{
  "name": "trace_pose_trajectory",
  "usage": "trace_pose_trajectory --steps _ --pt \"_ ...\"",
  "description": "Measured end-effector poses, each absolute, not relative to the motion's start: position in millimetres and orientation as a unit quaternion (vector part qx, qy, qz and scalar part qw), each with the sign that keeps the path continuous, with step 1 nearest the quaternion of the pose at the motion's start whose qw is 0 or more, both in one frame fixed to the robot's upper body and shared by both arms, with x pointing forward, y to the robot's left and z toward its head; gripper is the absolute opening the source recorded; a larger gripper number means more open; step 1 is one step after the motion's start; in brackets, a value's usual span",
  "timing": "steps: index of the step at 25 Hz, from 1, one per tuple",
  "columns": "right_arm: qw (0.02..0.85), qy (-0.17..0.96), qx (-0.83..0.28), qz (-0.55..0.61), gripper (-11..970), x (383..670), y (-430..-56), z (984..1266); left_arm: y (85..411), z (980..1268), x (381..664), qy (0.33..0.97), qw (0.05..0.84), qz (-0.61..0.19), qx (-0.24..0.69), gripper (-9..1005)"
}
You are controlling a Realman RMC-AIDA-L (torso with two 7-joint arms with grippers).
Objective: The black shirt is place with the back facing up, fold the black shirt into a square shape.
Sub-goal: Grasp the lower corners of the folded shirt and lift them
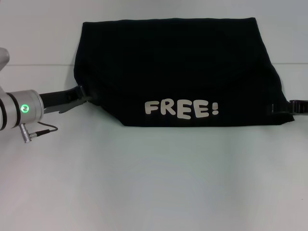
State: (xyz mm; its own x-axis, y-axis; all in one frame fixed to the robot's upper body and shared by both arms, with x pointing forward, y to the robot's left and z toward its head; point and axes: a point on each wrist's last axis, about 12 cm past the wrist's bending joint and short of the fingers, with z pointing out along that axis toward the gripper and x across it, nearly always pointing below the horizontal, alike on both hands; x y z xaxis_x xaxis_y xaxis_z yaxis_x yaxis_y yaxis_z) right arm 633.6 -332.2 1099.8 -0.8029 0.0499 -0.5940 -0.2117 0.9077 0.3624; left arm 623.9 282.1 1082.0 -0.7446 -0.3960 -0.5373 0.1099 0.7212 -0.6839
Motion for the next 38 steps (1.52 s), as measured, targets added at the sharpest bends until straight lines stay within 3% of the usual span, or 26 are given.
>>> trace_pose_trajectory --steps 7,12,27,38 --pt "0.295 0.924 -0.028 0.243 941 630.4 -340.0 1130.5 283.5 1083.1 624.4 0.858 0.350 -0.366 -0.086 2" --pt "0.291 0.925 -0.002 0.245 942 627.1 -351.2 1136.2 284.2 1083.6 624.7 0.858 0.351 -0.365 -0.086 2" --pt "0.329 0.933 0.001 0.146 942 643.6 -329.6 1096.0 285.8 1083.4 624.8 0.858 0.353 -0.362 -0.088 2" --pt "0.349 0.923 -0.012 0.163 941 648.7 -316.8 1093.6 286.5 1082.3 624.0 0.859 0.353 -0.360 -0.089 2"
